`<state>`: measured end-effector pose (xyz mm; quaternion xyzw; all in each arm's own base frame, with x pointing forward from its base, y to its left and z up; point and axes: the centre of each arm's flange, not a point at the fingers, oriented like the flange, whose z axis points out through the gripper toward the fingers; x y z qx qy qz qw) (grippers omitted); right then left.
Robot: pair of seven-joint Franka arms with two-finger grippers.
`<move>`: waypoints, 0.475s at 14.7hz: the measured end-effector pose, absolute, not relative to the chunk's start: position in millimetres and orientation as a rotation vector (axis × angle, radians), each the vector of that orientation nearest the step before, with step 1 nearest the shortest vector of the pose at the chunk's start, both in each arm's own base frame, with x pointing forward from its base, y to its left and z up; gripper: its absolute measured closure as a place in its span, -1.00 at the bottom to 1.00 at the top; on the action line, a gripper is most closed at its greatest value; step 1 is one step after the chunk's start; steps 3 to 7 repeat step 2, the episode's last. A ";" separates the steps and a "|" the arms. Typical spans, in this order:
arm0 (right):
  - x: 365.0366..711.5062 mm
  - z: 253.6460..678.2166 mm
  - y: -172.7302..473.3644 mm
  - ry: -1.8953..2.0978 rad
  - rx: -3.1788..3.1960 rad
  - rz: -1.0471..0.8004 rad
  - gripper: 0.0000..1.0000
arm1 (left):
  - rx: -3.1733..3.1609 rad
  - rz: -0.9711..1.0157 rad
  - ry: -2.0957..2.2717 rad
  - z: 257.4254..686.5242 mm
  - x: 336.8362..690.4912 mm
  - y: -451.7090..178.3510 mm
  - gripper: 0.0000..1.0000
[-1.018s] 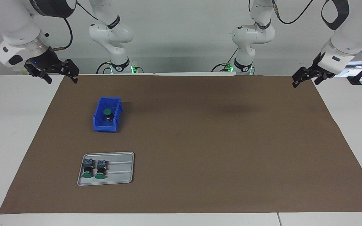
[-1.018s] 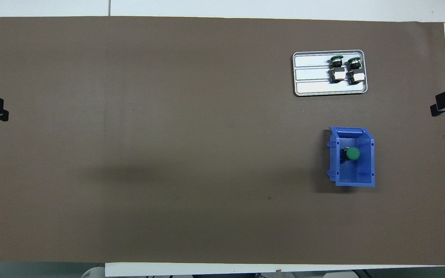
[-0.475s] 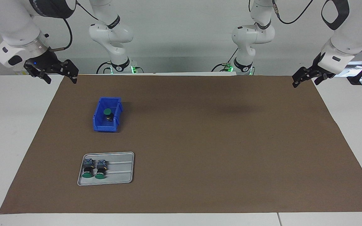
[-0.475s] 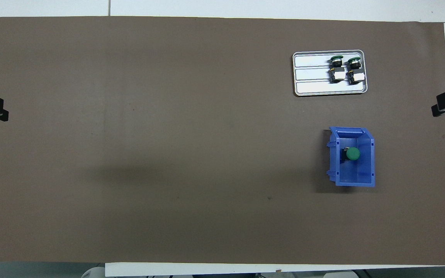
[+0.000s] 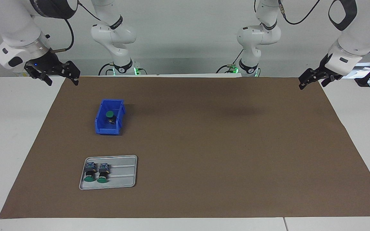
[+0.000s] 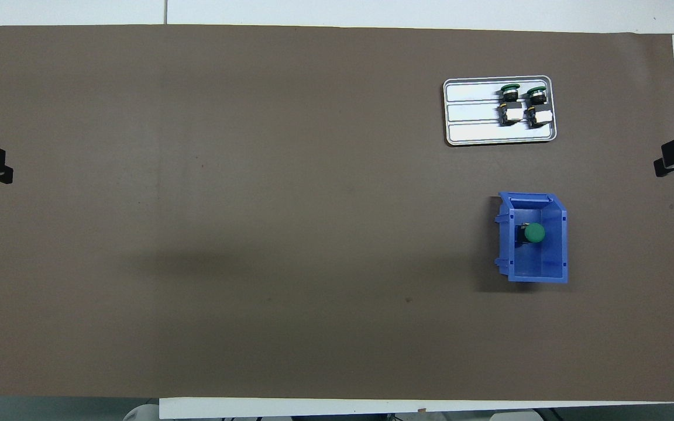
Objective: Place and press button with both arms
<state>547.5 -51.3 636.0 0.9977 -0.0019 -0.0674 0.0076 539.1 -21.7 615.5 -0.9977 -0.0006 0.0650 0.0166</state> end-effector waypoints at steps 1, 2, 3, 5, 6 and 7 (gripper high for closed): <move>547.5 636.0 -51.2 -0.006 3.119 -0.211 -1.00 | -3.102 0.202 -0.002 615.5 539.1 -21.8 -1.00; 547.5 636.0 -51.2 -0.006 3.119 -0.211 -1.00 | -3.102 0.202 -0.001 615.6 539.1 -21.9 -1.00; 547.5 636.0 -51.2 -0.006 3.119 -0.211 -1.00 | -3.102 0.202 -0.001 615.6 539.1 -21.9 -1.00; 547.5 636.0 -51.2 -0.006 3.119 -0.211 -1.00 | -3.102 0.202 -0.001 615.6 539.1 -21.9 -1.00; 547.5 636.0 -51.2 -0.006 3.119 -0.211 -1.00 | -3.102 0.202 -0.001 615.6 539.1 -21.9 -1.00; 547.5 636.0 -51.2 -0.006 3.119 -0.211 -1.00 | -3.102 0.202 -0.001 615.6 539.1 -21.9 -1.00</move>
